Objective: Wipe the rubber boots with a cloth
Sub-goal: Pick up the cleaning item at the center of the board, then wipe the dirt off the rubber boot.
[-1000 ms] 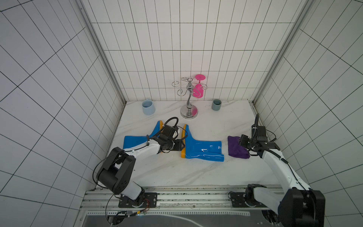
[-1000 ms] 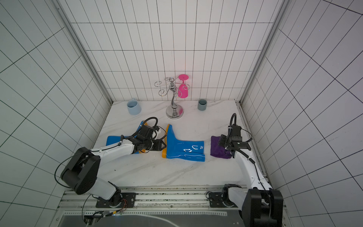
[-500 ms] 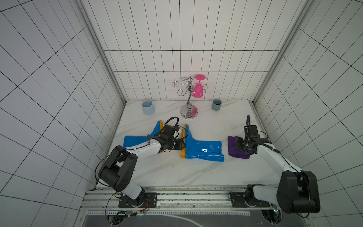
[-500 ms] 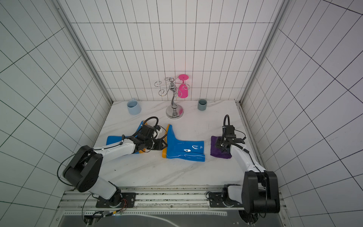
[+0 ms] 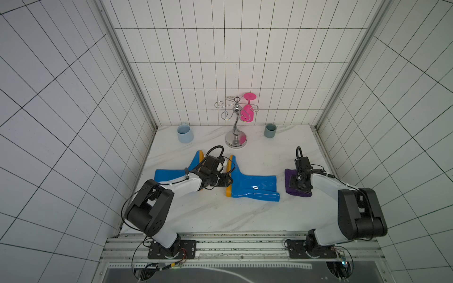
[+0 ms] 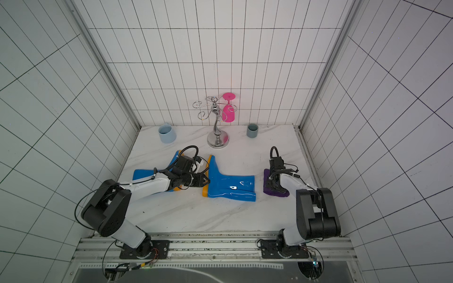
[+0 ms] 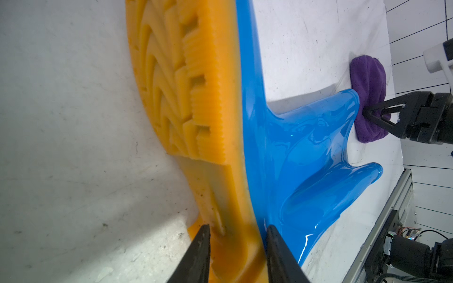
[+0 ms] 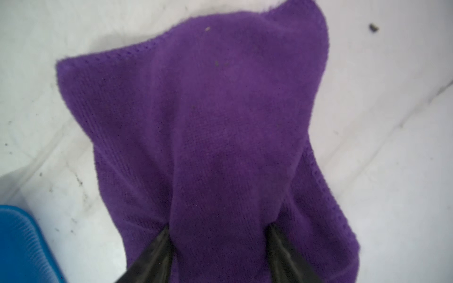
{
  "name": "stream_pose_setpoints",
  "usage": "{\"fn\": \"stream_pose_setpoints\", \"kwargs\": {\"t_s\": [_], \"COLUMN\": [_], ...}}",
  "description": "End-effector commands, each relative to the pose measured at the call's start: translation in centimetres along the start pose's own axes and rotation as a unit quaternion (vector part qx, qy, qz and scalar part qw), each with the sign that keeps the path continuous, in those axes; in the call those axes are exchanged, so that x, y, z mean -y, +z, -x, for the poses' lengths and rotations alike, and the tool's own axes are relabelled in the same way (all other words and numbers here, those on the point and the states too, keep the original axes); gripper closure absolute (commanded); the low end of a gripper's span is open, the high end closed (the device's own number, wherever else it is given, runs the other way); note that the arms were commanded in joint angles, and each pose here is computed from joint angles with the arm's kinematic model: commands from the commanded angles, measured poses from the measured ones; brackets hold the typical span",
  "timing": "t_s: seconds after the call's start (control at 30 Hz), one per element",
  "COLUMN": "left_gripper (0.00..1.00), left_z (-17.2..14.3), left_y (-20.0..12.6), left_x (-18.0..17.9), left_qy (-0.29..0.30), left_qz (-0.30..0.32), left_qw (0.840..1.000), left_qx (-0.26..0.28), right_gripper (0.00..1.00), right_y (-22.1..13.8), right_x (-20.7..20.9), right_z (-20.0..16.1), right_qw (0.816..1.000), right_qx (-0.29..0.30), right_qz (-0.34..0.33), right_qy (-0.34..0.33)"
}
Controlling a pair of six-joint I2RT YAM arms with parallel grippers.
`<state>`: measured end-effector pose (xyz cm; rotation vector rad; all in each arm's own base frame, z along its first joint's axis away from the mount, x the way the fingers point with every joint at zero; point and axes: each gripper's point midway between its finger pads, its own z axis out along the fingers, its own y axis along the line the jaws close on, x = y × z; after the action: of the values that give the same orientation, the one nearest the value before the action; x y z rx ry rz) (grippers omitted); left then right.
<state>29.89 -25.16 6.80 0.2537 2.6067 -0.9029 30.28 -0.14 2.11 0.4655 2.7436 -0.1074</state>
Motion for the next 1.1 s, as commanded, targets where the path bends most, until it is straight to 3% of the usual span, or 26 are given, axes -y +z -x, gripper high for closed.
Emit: {"fn": "stream_pose_setpoints", "kwargs": {"t_s": [0.0,0.13,0.27,0.4,0.57,0.7,0.9,1.07], "left_gripper": [0.63,0.67,0.76,0.90,0.93,0.93,0.93,0.93], "left_z": [-0.6,-0.8,-1.5,-2.1,-2.4,-2.5,-2.6,-2.6], "left_y": [0.5,0.5,0.6,0.7,1.0,1.2,1.4,1.5], "left_x": [-0.9,-1.1,-1.3,-1.2,-1.1,-1.1,-1.3,-1.4], "left_qy": [-0.003,-0.008,-0.019,-0.034,-0.047,-0.049,-0.051,-0.051], "left_qz": [0.008,0.010,0.008,-0.004,-0.012,-0.015,-0.016,-0.015], "left_qw": [1.000,1.000,1.000,0.999,0.999,0.998,0.998,0.998], "left_qx": [-0.007,-0.009,-0.011,-0.018,-0.020,-0.023,-0.024,-0.024], "right_gripper": [0.59,1.00,1.00,1.00,1.00,1.00,1.00,1.00], "right_y": [1.6,1.9,0.1,-4.4,-11.6,-15.3,-17.4,-17.0], "right_x": [0.0,0.1,-0.7,-3.3,-8.0,-12.4,-19.7,-25.5], "right_z": [-1.1,-1.6,-0.5,1.5,2.6,1.8,-0.4,-1.5], "right_qw": [1.000,1.000,1.000,0.994,0.979,0.963,0.939,0.927], "right_qx": [-0.024,-0.021,0.008,0.068,0.115,0.124,0.107,0.090], "right_qz": [-0.015,-0.012,0.017,0.078,0.164,0.234,0.317,0.345], "right_qy": [-0.007,-0.007,-0.007,-0.017,-0.032,-0.045,-0.079,-0.117]}}
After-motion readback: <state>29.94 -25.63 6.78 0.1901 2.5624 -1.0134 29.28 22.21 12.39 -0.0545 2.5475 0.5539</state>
